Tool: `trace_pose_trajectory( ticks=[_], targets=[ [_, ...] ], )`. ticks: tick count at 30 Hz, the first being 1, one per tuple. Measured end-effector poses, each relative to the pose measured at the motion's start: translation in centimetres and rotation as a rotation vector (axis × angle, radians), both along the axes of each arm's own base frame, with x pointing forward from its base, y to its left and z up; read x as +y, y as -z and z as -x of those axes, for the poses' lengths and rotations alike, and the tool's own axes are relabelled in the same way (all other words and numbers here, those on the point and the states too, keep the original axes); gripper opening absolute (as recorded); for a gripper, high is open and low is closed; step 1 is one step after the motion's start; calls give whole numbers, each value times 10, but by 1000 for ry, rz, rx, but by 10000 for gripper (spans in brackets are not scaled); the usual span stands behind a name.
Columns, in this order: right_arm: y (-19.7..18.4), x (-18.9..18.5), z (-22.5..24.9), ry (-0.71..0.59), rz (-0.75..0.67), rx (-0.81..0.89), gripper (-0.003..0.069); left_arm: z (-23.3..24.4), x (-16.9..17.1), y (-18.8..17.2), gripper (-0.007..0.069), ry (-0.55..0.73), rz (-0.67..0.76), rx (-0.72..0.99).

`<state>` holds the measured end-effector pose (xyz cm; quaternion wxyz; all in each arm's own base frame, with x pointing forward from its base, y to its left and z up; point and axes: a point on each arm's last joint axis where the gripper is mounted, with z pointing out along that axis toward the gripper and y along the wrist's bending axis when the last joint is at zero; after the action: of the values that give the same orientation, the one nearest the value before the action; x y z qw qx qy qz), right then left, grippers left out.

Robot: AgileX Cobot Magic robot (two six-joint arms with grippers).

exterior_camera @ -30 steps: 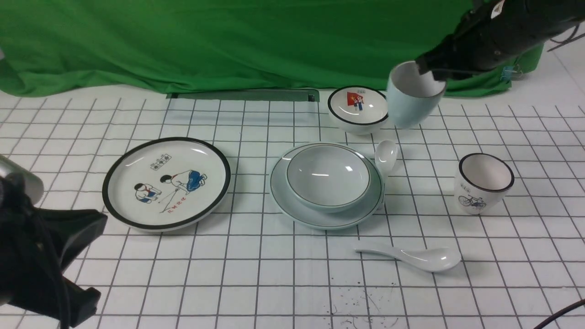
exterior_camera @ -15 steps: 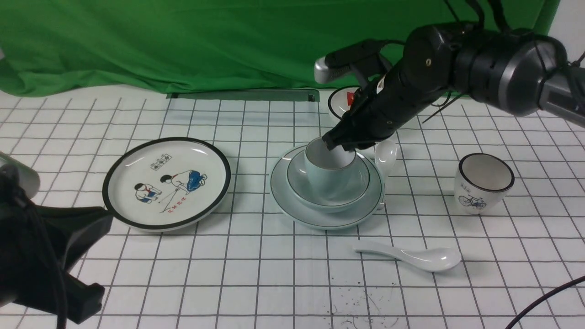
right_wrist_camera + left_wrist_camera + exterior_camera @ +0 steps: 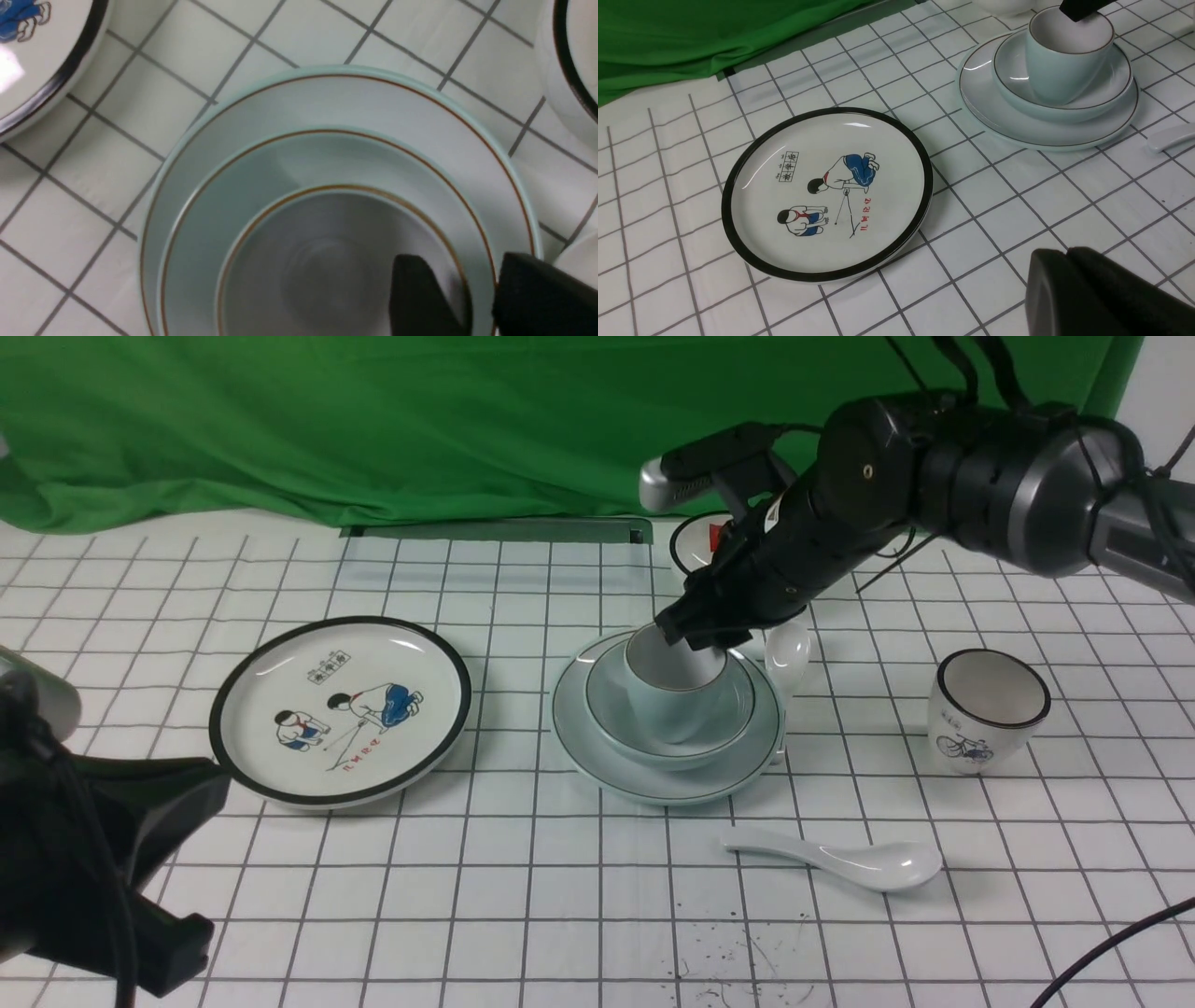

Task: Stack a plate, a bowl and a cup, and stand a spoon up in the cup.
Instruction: Use the right arm to put the blue teacup into the blue rice bowl in the middle, then use the right arm to grab a blue soup spoon

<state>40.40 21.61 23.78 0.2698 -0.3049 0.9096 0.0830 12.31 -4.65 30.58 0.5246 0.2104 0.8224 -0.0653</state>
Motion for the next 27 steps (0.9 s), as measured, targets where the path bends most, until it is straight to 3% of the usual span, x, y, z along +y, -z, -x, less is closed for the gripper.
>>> trace_pose_trajectory(
  ticks=[5, 8, 10, 11, 16, 21, 27],
  targets=[
    [-23, -7, 15, -106, 68, 14, 310, 0, 0, 0, -35, 0, 0, 0],
    [-56, -16, 35, -227, 128, 5, 328, 0, 0, 0, -35, 0, 0, 0],
    [-69, -23, 50, -313, 182, 50, 375, 0, 0, 0, -35, 0, 0, 0],
    [-69, -27, 58, -361, 218, 112, 434, 0, 0, 0, -35, 0, 0, 0],
    [-26, -27, 61, -409, 269, 232, 520, 0, 0, 0, -35, 0, 2, 1],
    [37, -23, 66, -495, 323, 321, 533, 0, 0, 0, -35, 0, 3, 2],
    [63, -18, 71, -574, 349, 305, 531, 0, 0, 0, -35, 0, 3, 2]
  ],
)
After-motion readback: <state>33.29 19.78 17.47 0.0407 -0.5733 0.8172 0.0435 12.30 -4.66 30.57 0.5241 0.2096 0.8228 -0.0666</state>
